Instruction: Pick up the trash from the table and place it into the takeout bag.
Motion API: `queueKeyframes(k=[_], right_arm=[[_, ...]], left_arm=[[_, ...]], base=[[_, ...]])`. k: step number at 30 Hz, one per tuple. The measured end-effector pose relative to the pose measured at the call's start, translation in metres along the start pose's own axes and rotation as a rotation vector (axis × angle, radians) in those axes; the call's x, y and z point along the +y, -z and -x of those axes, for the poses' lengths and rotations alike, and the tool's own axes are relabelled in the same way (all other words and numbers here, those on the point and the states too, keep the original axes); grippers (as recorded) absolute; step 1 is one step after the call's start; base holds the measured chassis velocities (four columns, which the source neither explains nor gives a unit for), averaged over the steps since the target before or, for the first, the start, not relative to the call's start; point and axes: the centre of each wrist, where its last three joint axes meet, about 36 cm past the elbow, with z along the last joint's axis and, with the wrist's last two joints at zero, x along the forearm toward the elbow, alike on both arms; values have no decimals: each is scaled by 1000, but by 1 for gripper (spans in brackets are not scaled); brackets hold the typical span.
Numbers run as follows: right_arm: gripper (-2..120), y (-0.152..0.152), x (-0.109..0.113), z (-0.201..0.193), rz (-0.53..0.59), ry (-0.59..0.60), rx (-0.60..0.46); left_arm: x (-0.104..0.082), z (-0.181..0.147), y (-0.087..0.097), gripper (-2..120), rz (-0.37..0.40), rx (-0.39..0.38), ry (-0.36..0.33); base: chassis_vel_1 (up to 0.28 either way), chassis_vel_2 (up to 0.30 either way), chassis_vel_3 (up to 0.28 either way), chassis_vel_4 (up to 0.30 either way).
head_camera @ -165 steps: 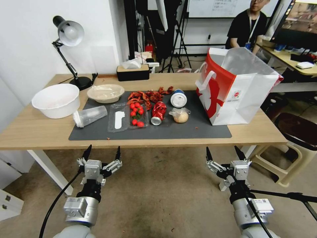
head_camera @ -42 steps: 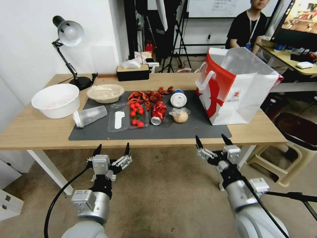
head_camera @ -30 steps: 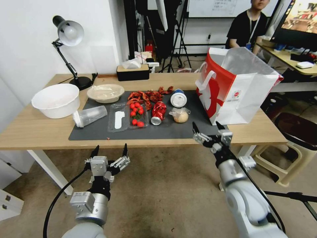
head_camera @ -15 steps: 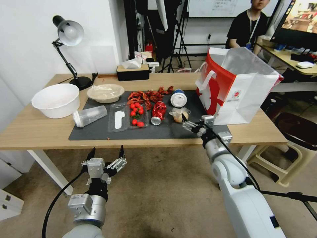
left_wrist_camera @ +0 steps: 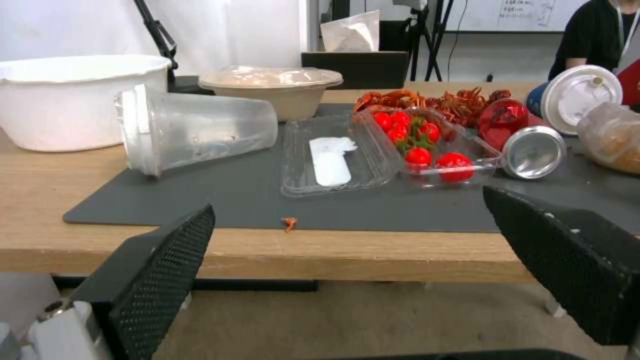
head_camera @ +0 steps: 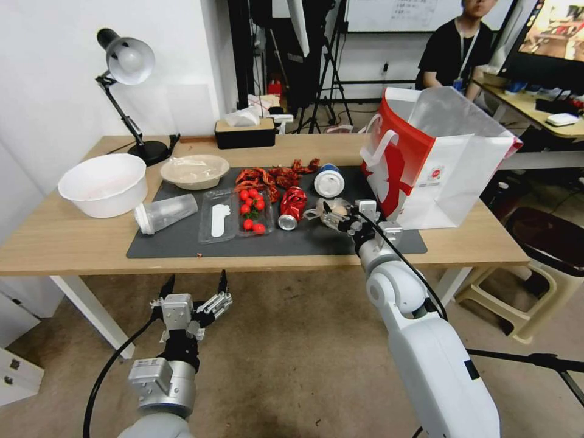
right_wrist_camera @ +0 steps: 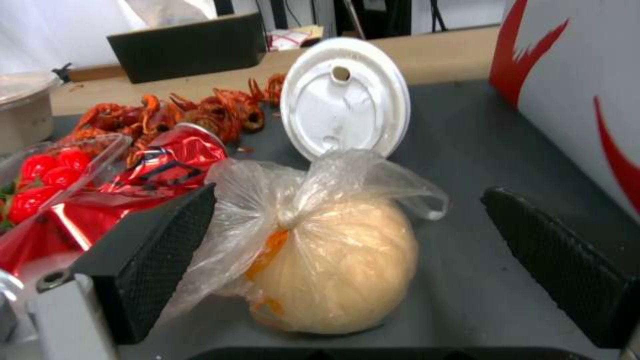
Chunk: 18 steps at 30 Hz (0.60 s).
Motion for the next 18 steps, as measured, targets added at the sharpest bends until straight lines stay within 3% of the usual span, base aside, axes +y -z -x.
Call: queueKeyframes(k=[18], right_arm=[[100, 1, 10, 21, 28, -3, 100]], left_arm=[[2, 1, -5, 100, 2, -16, 19]], base=[[0, 0, 0, 0]])
